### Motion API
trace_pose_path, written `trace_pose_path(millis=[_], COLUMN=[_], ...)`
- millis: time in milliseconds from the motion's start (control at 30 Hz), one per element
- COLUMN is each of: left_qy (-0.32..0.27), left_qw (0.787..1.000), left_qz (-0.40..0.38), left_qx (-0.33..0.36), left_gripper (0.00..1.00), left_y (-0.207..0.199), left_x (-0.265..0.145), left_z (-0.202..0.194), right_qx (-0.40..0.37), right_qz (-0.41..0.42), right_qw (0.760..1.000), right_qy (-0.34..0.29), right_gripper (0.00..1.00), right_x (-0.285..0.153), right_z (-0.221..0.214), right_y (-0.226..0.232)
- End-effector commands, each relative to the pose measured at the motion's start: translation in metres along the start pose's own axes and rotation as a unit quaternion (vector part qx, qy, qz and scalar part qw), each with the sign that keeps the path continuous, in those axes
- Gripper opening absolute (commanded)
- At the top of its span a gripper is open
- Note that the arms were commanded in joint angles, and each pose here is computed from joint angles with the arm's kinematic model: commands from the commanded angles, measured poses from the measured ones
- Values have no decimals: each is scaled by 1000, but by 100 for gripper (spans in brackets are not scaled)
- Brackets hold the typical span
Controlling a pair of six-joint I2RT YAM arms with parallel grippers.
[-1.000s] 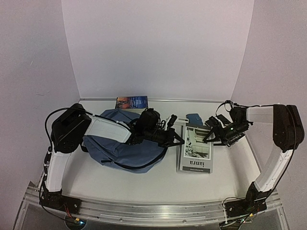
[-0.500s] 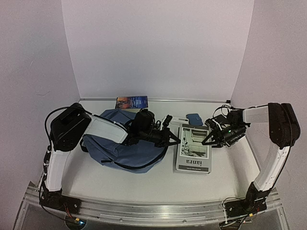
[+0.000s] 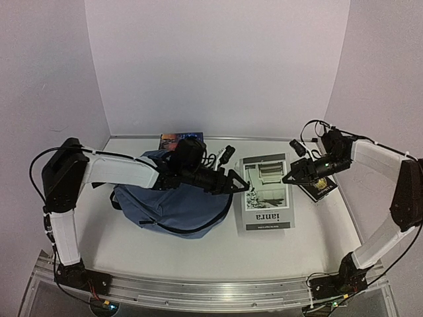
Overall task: Pack the student bag
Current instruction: Pick up the book from the center of the board.
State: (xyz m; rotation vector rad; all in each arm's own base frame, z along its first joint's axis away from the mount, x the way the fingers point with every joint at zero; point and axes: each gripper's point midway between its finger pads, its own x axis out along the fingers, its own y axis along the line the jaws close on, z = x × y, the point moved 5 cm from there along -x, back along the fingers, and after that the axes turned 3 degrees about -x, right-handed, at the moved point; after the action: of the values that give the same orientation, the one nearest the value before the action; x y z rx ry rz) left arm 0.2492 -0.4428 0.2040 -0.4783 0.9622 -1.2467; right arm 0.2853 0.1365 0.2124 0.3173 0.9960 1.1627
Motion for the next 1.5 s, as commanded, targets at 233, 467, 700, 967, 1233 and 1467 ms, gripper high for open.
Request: trace_pose_path(millis=[233,467,700,967,1233,1467], left_qy=[52,75,88,113,118,125], left_qw=[971,959,963,962,960,960], left_qz=[122,118,75,-25,-65,-66], left_qx=[200,245,243,249,244,242], left_gripper=[97,98,100,100,99,97], left_y=[-47,-65,-73,-89,-88,-80], left_x=[-94,-116,-113,-97,-84,-76], left_z=[-5,-10,-17,-35,-49,-53], right_qx=[-139,-192,-245,-271,-282,-289], right_qz=[-30,-26,-22,-16,-2,15], right_qw=[986,971,952,942,939,935], right_qy=[84,138,182,199,198,203], right_gripper=[16,16,16,15,15,15], right_x=[14,37,58,69,70,70], right_z=[2,-7,-18,-23,-22,-27], right_y=[70,101,130,146,156,163])
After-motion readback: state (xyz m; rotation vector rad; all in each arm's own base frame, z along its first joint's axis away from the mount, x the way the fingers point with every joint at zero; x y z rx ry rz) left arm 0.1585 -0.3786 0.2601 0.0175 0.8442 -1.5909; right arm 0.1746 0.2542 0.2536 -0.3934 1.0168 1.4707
